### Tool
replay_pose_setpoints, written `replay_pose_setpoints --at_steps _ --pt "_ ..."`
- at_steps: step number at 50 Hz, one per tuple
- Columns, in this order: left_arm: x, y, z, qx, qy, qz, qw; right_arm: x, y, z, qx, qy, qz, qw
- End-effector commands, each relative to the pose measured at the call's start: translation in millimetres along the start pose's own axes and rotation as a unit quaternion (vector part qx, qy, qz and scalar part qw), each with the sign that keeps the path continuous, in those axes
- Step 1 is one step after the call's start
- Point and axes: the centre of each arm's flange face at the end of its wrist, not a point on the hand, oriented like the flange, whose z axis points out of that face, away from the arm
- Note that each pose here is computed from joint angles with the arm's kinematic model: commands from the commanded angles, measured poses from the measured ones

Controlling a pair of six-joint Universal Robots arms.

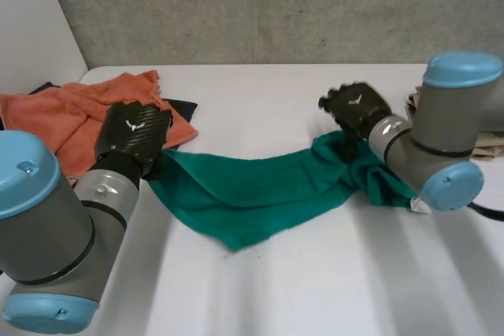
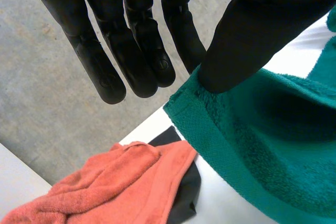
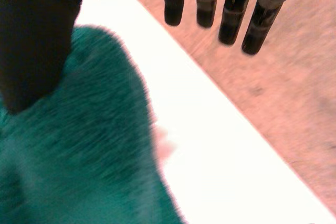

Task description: Fold the laundry.

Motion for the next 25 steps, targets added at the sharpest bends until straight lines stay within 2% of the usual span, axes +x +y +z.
replay_pose_setpoints --at_steps 1,6,13,17,18,22,25 --pt "-2.2 -6.3 0.6 0.010 -0.004 -0.001 1.000 41.7 -48.1 -36.4 0.054 0.057 -0.009 0.997" --pt "-2.3 -6.6 0.3 0.010 -0.004 -0.001 1.000 57.2 -58.6 -63.8 0.047 0.077 -0.014 0.996" --pt "-3.3 -9.4 -2.0 0.014 -0.004 -0.003 1.000 43.3 -21.0 -96.6 -0.077 0.016 -0.023 0.997" --pt "-3.2 -9.6 -1.9 0.015 -0.004 -0.004 1.000 15.6 10.1 -108.4 -0.113 -0.062 -0.110 0.986" --pt "-3.2 -9.6 -1.9 0.015 -0.004 -0.004 1.000 5.1 18.7 -110.9 -0.105 -0.090 -0.154 0.978" --pt "-2.8 -8.8 -1.5 0.014 -0.004 -0.004 1.000 -14.3 30.9 -108.5 -0.039 -0.127 -0.240 0.962" --pt "-3.1 -8.3 -0.6 0.014 -0.005 -0.004 1.000 -19.7 35.8 -104.4 -0.003 -0.127 -0.273 0.954"
